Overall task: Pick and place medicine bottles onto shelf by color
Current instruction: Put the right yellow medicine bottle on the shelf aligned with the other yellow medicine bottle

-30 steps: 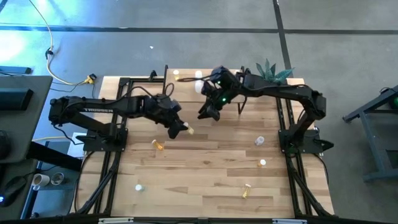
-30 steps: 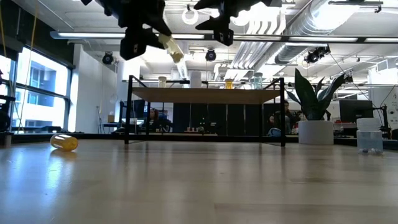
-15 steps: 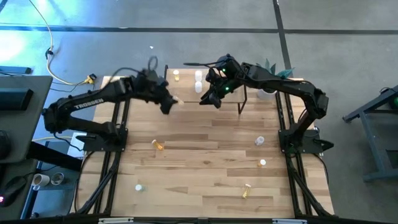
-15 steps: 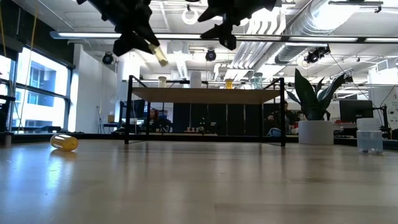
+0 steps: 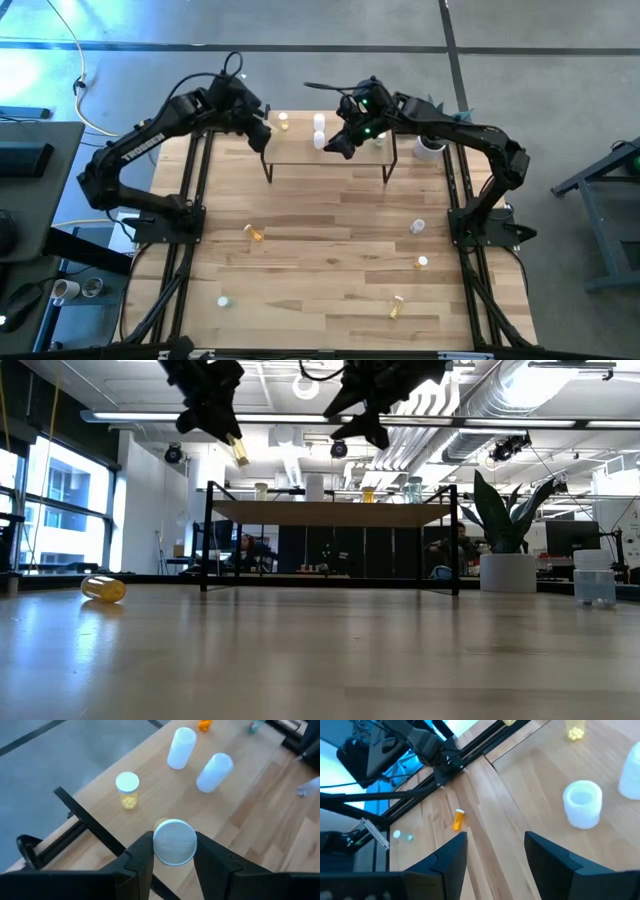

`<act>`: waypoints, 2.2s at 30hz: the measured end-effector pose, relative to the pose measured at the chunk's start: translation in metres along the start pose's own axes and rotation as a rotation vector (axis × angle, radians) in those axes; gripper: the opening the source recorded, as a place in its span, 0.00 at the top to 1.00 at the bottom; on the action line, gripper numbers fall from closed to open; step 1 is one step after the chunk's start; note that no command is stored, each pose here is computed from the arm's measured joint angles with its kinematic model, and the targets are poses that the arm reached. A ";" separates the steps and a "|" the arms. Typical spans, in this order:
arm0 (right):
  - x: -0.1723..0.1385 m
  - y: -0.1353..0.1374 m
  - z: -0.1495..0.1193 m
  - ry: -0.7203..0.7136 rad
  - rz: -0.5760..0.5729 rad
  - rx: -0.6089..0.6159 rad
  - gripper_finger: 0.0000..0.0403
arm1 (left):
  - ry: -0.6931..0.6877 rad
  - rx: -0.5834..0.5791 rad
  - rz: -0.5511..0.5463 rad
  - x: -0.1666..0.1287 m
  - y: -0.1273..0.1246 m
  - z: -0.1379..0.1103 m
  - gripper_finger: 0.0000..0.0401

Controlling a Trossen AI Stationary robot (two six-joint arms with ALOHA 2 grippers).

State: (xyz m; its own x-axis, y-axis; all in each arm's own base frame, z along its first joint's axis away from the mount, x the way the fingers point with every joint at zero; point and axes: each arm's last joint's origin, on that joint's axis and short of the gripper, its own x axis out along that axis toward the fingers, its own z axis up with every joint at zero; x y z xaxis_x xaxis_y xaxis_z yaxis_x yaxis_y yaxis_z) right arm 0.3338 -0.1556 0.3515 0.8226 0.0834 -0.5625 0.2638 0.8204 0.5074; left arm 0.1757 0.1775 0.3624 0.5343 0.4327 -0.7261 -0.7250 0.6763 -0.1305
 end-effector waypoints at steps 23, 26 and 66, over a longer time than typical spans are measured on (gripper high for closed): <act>-0.001 -0.004 0.001 -0.021 -0.077 0.000 0.53 | 0.252 0.050 0.020 0.061 -0.010 0.029 0.72; -0.001 -0.005 0.001 -0.021 -0.081 0.005 0.53 | 0.270 0.066 0.054 0.069 -0.014 0.028 0.72; -0.002 -0.008 0.002 -0.023 -0.087 0.007 0.53 | 0.332 0.032 0.075 0.086 -0.015 0.024 0.72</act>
State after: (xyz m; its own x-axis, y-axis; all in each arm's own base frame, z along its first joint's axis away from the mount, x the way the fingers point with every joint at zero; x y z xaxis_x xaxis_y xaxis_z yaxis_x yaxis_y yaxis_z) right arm 0.3304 -0.1636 0.3498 0.8079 -0.0011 -0.5893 0.3378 0.8202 0.4616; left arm 0.2426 0.2190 0.3178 0.3062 0.2677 -0.9135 -0.7401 0.6706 -0.0515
